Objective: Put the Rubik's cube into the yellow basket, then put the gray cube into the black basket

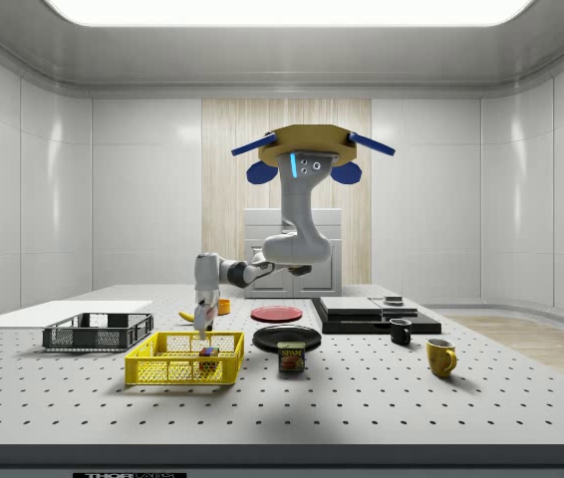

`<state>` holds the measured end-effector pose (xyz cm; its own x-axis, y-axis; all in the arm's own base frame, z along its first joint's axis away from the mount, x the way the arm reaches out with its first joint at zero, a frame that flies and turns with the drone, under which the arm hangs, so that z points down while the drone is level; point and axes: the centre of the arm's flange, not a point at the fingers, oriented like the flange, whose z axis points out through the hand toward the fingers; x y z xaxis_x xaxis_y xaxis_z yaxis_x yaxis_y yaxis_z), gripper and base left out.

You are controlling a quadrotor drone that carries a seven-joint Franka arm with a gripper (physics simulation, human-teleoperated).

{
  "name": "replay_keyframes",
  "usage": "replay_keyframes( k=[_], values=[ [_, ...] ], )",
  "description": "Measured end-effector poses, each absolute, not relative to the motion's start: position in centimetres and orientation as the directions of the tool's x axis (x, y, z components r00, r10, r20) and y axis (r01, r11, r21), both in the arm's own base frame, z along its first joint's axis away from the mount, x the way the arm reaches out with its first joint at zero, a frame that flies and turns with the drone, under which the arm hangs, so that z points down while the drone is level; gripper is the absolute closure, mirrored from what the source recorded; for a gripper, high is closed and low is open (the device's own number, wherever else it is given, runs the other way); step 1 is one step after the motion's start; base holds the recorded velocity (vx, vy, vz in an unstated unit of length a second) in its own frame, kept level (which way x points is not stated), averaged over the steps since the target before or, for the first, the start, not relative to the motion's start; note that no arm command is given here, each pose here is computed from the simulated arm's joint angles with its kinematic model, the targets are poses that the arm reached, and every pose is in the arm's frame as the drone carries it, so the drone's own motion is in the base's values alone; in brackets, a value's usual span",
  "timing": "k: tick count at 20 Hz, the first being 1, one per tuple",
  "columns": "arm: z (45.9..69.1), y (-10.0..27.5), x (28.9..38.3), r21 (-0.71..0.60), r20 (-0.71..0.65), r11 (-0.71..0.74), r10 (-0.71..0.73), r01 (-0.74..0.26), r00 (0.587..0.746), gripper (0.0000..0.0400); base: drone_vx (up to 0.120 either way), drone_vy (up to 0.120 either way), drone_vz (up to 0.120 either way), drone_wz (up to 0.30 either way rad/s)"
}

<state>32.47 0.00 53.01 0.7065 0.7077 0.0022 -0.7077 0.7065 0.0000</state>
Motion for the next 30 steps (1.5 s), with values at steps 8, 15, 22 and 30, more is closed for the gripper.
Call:
replay_keyframes(
  k=[8,15,22,30],
  values=[
    [52.72,0.00,32.48,0.000,0.002,0.707,0.707,-0.707,0.707,0.0000,0.000,-0.065,0.035,0.000],
    [52.68,0.00,32.48,0.000,0.002,0.707,0.707,-0.707,0.707,0.0000,0.000,-0.120,0.000,0.000],
    [52.67,0.00,32.48,0.000,0.002,0.707,0.707,-0.707,0.707,0.0000,0.000,-0.120,0.000,0.000],
    [52.67,0.00,32.48,0.000,0.002,0.707,0.707,-0.707,0.707,0.0000,0.000,-0.120,0.000,0.000]
  ],
)
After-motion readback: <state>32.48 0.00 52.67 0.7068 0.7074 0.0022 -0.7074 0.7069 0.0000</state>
